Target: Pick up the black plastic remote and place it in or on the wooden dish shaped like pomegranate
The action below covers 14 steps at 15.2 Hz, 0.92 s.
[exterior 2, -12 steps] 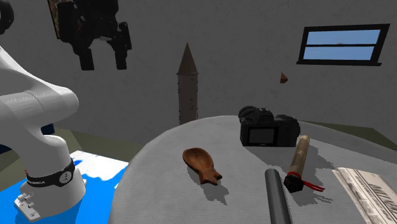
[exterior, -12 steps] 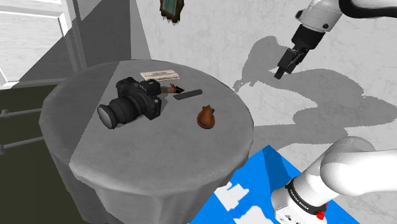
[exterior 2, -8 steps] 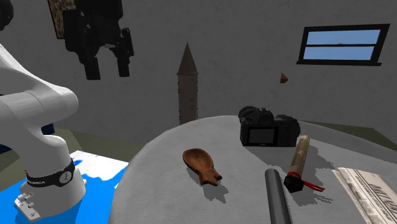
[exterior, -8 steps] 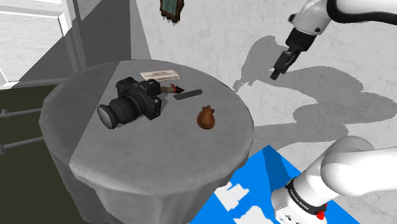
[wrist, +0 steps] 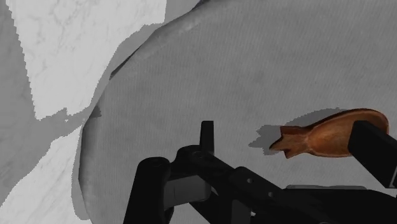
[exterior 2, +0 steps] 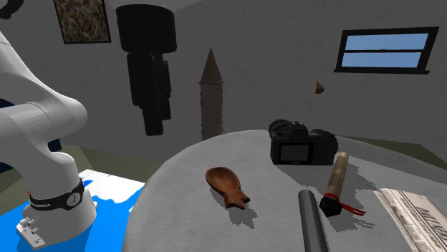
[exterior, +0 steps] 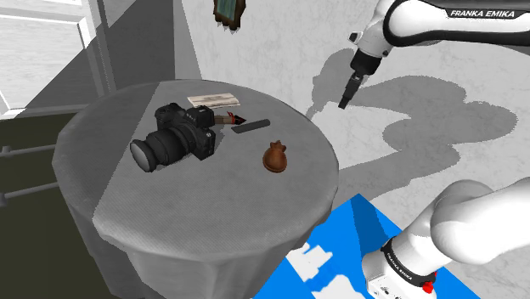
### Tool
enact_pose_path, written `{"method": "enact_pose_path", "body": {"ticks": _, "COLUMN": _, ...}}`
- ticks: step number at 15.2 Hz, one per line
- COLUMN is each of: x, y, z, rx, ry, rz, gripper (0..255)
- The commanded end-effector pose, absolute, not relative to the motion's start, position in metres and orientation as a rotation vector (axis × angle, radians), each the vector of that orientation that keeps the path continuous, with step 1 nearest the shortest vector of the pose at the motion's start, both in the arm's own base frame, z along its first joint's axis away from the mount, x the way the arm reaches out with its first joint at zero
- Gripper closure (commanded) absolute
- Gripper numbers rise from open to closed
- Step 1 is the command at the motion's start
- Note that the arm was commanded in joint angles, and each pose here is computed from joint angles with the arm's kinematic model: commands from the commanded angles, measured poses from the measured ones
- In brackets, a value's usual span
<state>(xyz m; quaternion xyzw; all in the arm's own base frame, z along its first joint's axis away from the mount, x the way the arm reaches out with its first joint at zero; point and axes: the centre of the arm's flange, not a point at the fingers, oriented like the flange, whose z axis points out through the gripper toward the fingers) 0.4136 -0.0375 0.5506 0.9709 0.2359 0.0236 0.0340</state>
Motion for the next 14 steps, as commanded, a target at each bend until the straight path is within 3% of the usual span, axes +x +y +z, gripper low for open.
{"method": "enact_pose_path", "body": {"ticks": 1, "x": 0.434, "y": -0.040, "z": 0.536, "rx": 2.954, "ry": 0.850, "rz": 0.072, "gripper": 0}}
{"method": "enact_pose_path", "body": {"ticks": 14, "x": 0.576, "y": -0.020, "z": 0.444, "rx": 2.661, "ry": 1.576, "rz": 0.057, "gripper": 0}}
